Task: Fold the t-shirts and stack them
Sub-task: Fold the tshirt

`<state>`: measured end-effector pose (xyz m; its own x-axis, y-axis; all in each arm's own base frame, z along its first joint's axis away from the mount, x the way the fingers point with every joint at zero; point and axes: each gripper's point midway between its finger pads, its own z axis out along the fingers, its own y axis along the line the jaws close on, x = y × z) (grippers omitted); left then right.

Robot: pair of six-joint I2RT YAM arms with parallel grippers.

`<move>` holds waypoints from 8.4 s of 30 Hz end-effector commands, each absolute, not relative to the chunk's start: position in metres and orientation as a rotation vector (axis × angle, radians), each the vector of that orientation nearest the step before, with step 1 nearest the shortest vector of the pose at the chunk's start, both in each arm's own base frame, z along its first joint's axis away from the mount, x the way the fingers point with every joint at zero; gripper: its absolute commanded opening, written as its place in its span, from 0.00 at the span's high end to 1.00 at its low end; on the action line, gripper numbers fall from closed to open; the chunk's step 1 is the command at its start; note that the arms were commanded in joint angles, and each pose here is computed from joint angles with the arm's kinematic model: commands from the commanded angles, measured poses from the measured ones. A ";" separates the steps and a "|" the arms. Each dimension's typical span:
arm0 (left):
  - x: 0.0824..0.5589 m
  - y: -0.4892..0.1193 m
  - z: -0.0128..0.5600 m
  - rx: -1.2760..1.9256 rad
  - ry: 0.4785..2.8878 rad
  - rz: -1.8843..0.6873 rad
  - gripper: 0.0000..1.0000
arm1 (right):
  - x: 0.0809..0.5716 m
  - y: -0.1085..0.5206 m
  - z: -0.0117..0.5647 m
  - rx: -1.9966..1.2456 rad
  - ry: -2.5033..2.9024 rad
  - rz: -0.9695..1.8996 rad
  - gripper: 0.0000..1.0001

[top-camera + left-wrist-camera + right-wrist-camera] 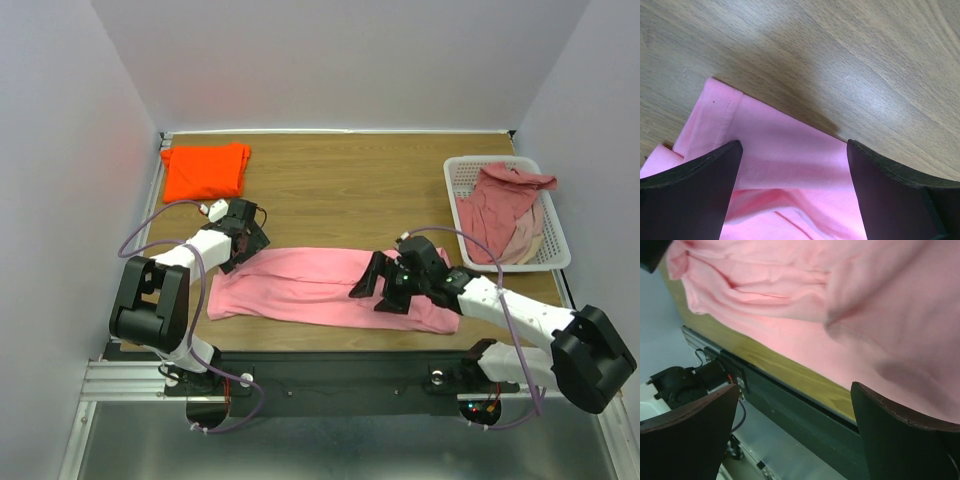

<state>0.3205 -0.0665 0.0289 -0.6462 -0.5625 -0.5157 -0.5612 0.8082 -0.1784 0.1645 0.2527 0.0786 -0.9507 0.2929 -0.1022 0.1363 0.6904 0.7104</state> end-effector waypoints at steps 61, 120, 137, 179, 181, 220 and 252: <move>0.148 -0.223 0.087 -0.858 2.521 -0.388 0.02 | 0.653 0.298 0.149 -0.204 1.901 0.874 0.00; 0.111 -0.230 0.003 -0.215 2.871 -0.559 1.00 | 0.105 0.211 0.042 0.297 2.857 0.972 1.00; 0.230 -0.253 0.078 -0.235 2.587 -0.521 1.00 | 0.227 0.220 0.113 0.344 2.465 0.687 0.99; 0.443 -0.269 0.087 -0.177 2.459 -0.397 0.97 | 0.418 0.184 0.100 0.545 2.313 0.381 0.97; 0.442 -0.269 0.083 -0.177 2.466 -0.392 0.80 | 0.421 0.182 0.103 0.546 2.303 0.375 0.88; 0.270 -0.156 0.073 -0.465 2.447 -0.363 0.02 | 0.426 0.269 0.074 0.095 2.399 0.520 0.97; 0.296 -0.212 0.076 -0.262 2.441 -0.633 0.02 | 0.343 0.200 0.136 0.222 2.264 0.543 0.00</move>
